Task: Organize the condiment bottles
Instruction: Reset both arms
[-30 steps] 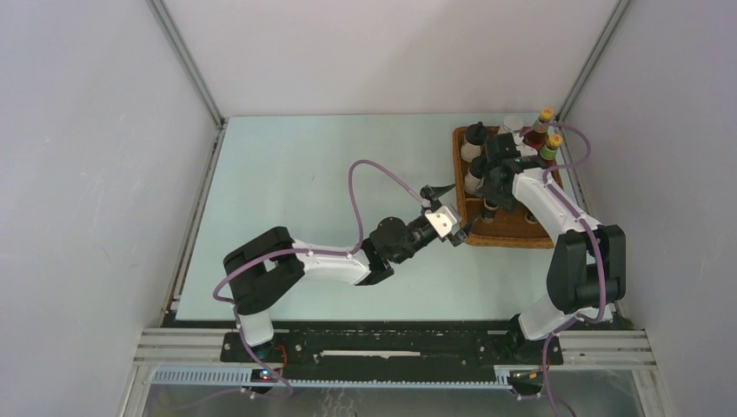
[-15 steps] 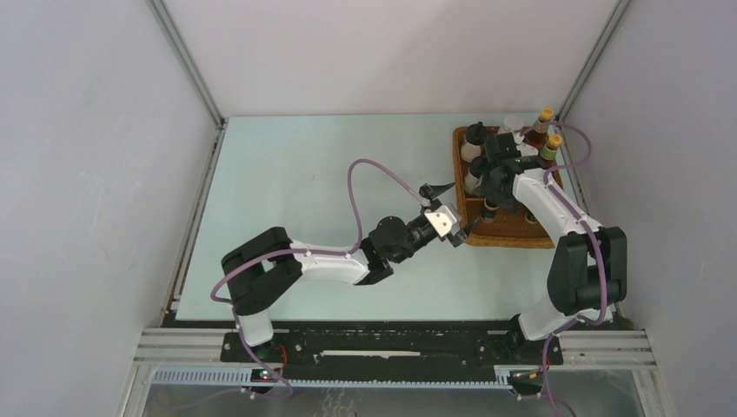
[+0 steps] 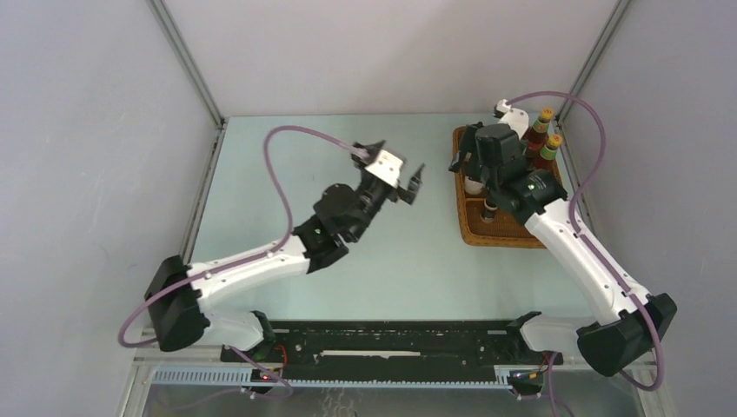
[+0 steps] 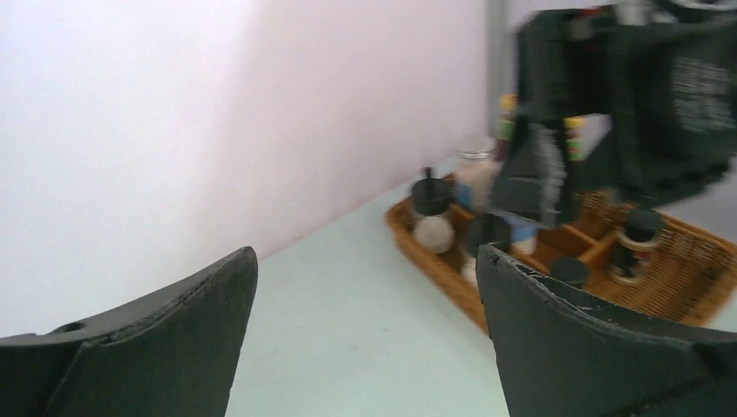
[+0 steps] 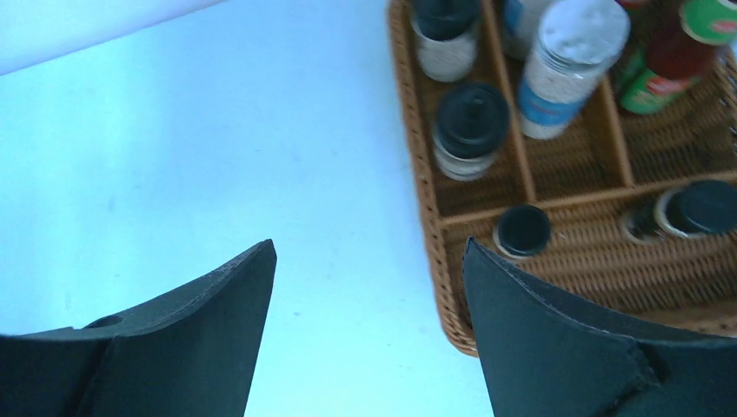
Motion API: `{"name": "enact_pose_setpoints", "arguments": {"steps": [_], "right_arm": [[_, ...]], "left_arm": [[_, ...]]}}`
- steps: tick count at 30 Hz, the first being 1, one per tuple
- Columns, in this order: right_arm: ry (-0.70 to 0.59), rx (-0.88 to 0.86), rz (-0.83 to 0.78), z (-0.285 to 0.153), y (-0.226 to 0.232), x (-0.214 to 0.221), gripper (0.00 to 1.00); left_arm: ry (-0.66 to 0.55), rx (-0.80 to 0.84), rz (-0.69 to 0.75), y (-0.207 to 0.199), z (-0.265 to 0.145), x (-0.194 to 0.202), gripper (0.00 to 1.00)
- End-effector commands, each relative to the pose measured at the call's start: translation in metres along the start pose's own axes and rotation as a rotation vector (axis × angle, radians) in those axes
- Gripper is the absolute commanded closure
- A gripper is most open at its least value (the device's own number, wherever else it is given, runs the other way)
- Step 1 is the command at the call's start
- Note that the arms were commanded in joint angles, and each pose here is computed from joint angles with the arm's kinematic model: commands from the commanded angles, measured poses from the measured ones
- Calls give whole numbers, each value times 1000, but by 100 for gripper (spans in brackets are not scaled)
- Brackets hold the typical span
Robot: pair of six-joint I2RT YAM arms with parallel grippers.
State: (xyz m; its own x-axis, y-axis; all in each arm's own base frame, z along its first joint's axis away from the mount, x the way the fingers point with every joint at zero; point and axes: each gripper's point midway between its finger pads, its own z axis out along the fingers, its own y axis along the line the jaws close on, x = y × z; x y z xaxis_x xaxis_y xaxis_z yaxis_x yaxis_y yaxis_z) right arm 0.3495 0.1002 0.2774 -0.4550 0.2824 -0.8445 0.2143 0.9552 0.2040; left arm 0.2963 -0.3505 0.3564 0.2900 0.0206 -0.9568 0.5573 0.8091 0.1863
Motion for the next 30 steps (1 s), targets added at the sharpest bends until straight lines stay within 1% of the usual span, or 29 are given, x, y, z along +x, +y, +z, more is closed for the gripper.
{"name": "enact_pose_setpoints", "arguments": {"steps": [1,3,6,10,13,17,21,23,28,30], "right_arm": [[-71,-121,-69,-8,42,-15,13],[-75,-173,-106,-9,64,-11,12],[-90,-217,-174,-6,93,-3,11],[-113,-270,-231,5,124,6,11],[-130,-282,-272,15,139,14,11],[-164,-264,-341,30,152,24,10],[-184,-261,-371,44,159,31,9],[-219,-282,-372,50,163,33,9],[-291,-326,-348,47,168,22,9],[-318,-340,-333,45,166,15,9]], "left_arm": [[117,-224,-58,73,-17,-7,0],[148,-282,-105,97,-29,3,0],[190,-348,-145,122,-46,25,0],[280,-426,-110,144,-61,57,0],[335,-455,-103,157,-69,78,0],[377,-449,-149,166,-77,101,0],[470,-493,-147,185,-88,127,0],[481,-536,-156,200,-99,135,0],[405,-602,-158,219,-109,127,0],[393,-640,-149,230,-113,128,0]]}}
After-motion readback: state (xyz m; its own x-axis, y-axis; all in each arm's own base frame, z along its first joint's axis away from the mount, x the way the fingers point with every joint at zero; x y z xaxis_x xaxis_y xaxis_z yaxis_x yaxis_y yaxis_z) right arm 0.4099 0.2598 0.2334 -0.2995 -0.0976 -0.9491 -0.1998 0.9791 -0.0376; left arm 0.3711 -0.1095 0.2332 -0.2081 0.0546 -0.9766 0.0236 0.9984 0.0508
